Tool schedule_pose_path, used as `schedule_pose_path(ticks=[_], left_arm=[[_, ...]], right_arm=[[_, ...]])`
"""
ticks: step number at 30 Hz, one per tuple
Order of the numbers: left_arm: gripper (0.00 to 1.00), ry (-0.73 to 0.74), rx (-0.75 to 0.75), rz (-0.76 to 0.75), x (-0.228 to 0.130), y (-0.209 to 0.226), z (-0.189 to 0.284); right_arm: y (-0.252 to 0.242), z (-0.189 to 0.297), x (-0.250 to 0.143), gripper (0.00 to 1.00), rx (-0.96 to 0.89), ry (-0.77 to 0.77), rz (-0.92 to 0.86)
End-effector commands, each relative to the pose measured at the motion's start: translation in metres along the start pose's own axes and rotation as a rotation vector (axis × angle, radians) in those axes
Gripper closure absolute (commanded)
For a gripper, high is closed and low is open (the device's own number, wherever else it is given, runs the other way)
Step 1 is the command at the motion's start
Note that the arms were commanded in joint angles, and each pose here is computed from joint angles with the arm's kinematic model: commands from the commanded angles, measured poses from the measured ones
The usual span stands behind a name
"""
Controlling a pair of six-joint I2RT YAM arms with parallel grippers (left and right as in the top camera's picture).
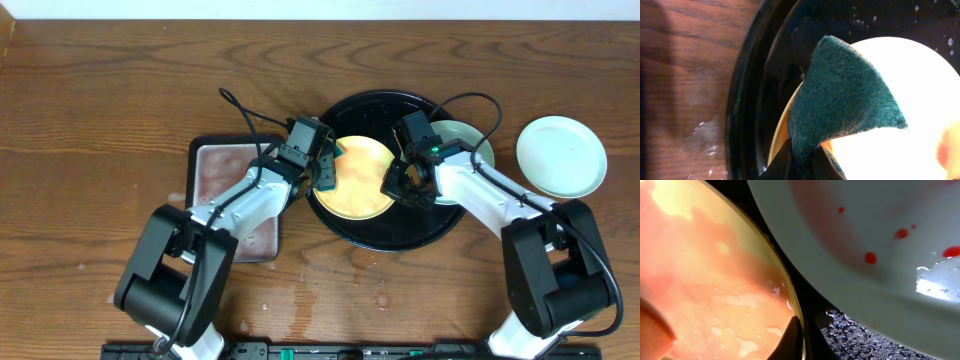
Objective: Clean dirty plates on tray and stack at the side
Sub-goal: 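Scrub the yellow plate with the sponge while right gripper holds its rim, then return the sponge with the left gripper to the small tray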
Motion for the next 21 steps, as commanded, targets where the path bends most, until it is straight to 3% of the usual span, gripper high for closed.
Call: schedule_pose_path(ticks=[1,7,11,15,17,21], left_arm=[[0.93,-0.080,0.074,-0.007,0.013,0.015,0.019],[0.93,-0.234,-0.068,-0.033,0.038,-0.007,0.086],[0.93,-0.323,-0.087,-0.026,0.054,0.004,0.132],[0.93,-0.348,0.081,-0.003,0.059,0.047,0.157],[0.93,-0.332,0.237,0.045,0.060,0.081,0.160],[0.93,-0.257,0.358,0.086,0.059,0.117,0.152]], right_arm=[[-0.006,0.000,-0.001,0.99,-0.038,-0.001,0.010],[-0.006,0.000,-0.001,0.99,-0.038,-0.001,0.010],[-0.006,0.000,-0.001,0.99,-0.038,-0.001,0.010],[-0.006,0.000,-0.002,0.99,-0.038,0.000,0.018],[-0.006,0.000,-0.002,0.99,-0.041,0.003,0.017],[-0.006,0.000,-0.002,0.99,-0.041,0.003,0.017]])
Point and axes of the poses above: each gripper's point midway between its finger pads, its own z axis back along the fingers, its own y axis along the line the jaws close on, x = y × z, the point moved 7 cm from there along z, back along the fingers, and after that the axes turned 13 degrees about z, right-handed, at the moved point
